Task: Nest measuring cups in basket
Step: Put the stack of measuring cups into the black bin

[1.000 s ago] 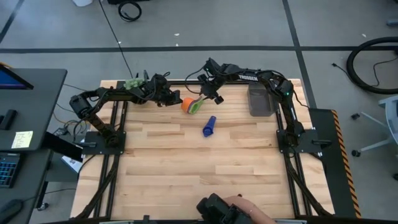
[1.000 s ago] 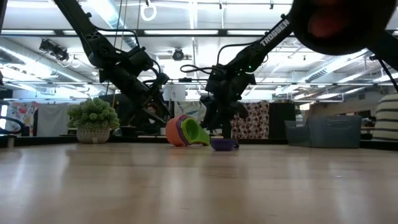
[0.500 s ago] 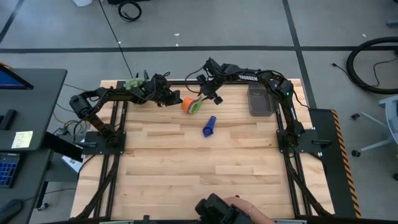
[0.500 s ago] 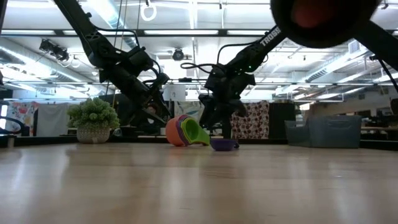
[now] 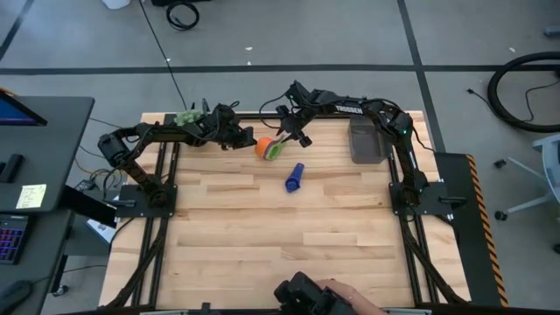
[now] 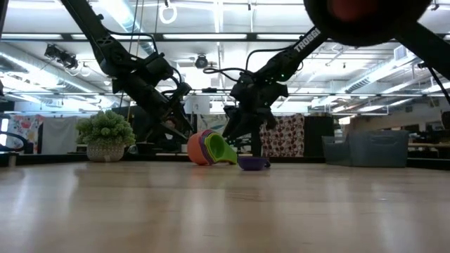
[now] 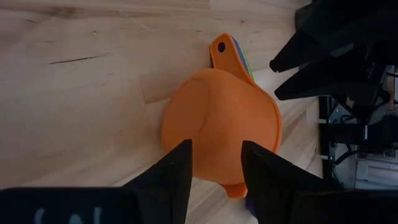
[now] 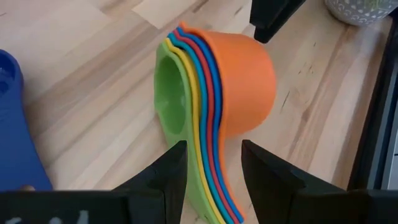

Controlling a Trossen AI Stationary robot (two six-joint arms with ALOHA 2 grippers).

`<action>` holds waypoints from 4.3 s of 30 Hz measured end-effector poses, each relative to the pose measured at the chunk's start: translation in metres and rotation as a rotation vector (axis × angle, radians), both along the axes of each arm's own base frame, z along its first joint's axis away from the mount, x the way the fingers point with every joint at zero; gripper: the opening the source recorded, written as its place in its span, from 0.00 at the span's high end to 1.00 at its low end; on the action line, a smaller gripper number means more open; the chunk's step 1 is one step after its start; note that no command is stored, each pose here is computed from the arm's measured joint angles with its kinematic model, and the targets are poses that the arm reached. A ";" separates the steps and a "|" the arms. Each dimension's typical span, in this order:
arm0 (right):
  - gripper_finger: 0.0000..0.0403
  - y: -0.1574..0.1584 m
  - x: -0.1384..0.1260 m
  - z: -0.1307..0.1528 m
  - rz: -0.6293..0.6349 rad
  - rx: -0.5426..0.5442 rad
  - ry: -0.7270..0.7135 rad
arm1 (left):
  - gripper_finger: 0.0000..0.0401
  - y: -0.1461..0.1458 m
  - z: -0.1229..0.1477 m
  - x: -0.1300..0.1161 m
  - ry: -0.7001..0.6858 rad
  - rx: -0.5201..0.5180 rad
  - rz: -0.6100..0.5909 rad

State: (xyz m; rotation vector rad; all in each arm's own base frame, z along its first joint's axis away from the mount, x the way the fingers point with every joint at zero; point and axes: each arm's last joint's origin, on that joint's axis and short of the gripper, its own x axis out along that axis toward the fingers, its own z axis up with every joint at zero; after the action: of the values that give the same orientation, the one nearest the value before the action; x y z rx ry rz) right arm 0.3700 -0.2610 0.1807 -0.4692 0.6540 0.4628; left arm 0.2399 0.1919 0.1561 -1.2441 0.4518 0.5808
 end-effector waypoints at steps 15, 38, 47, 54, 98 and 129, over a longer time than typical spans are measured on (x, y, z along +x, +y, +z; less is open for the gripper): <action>0.62 -0.009 0.007 -0.026 -0.025 -0.029 0.007 | 0.65 0.003 0.000 -0.003 -0.019 -0.023 -0.014; 0.62 -0.013 0.007 -0.023 -0.024 -0.002 -0.039 | 0.65 0.005 -0.004 -0.008 0.058 0.034 -0.017; 0.62 -0.010 0.008 -0.022 -0.041 0.095 -0.046 | 0.65 0.005 -0.006 -0.008 0.061 0.035 -0.020; 0.62 -0.004 0.013 -0.022 -0.066 0.150 -0.033 | 0.65 0.007 -0.027 -0.003 0.073 -0.038 -0.051; 0.73 0.016 0.034 -0.014 -0.144 0.272 -0.043 | 0.65 0.009 -0.043 0.014 -0.027 -0.028 -0.071; 0.79 0.019 0.035 -0.011 -0.267 0.237 0.088 | 0.65 0.009 -0.037 0.018 -0.085 -0.073 -0.078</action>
State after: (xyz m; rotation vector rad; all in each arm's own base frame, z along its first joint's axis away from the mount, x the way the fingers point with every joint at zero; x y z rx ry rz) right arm 0.4054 -0.2420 0.1694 -0.1348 0.7246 0.3039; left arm 0.2575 0.2010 0.1187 -1.3096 0.4513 0.4468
